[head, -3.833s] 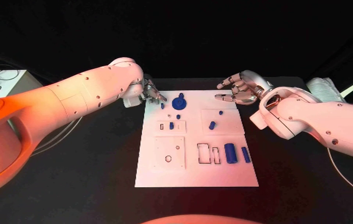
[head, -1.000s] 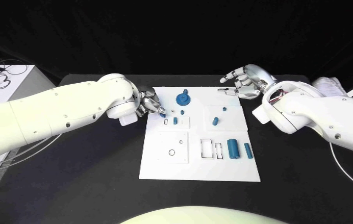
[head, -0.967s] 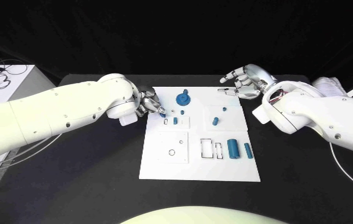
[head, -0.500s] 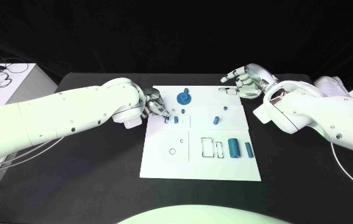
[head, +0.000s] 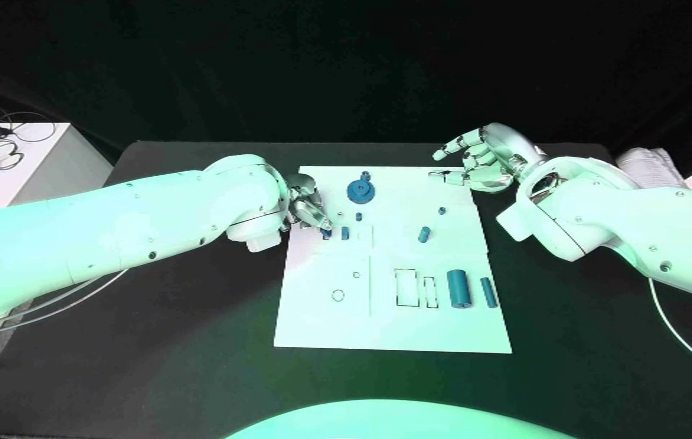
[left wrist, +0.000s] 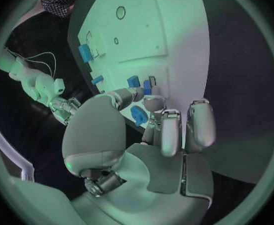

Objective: Assemble the parts on the task board

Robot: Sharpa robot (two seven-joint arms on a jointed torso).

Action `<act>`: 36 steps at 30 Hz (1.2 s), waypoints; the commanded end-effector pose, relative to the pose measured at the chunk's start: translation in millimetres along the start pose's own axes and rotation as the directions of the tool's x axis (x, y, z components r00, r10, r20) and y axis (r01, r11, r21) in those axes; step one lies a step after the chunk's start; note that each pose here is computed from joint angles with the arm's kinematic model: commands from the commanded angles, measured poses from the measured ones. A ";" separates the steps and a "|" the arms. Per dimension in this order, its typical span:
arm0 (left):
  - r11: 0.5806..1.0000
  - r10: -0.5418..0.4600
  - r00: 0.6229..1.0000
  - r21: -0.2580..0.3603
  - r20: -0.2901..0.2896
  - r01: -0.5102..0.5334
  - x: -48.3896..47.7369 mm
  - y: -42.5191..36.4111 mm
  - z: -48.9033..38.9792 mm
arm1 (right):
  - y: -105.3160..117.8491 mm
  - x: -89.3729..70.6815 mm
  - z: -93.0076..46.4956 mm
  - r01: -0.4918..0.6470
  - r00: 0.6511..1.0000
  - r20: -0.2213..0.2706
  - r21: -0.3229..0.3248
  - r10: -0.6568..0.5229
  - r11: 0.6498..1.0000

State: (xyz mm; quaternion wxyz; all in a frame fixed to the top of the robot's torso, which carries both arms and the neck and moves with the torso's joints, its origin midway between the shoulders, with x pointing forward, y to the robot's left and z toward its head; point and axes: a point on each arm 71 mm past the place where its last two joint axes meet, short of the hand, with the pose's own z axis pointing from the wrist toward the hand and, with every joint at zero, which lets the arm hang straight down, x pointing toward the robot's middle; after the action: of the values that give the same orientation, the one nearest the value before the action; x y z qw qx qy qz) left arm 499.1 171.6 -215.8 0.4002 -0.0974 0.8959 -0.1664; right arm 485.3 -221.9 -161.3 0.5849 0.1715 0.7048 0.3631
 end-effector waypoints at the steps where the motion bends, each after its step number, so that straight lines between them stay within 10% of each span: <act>1: 1.000 0.023 1.000 -0.015 -0.001 -0.023 0.9 0.6 0.8 | 1.7 1.3 -0.1 0.010 1.000 -0.010 -0.020 -0.010 1.000; 36: 0.998 0.067 0.996 -0.013 -0.058 -0.067 7.2 -1.1 0.8 | 1.9 1.6 -0.6 0.012 1.000 -0.013 -0.022 -0.012 1.000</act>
State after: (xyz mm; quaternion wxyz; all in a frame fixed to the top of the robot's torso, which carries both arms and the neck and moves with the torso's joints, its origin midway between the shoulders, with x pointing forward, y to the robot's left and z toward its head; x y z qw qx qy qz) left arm 497.8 171.6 -218.1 0.3920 -0.0787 0.9044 -0.1487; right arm 484.9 -221.8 -161.4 0.5849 0.1698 0.7048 0.3637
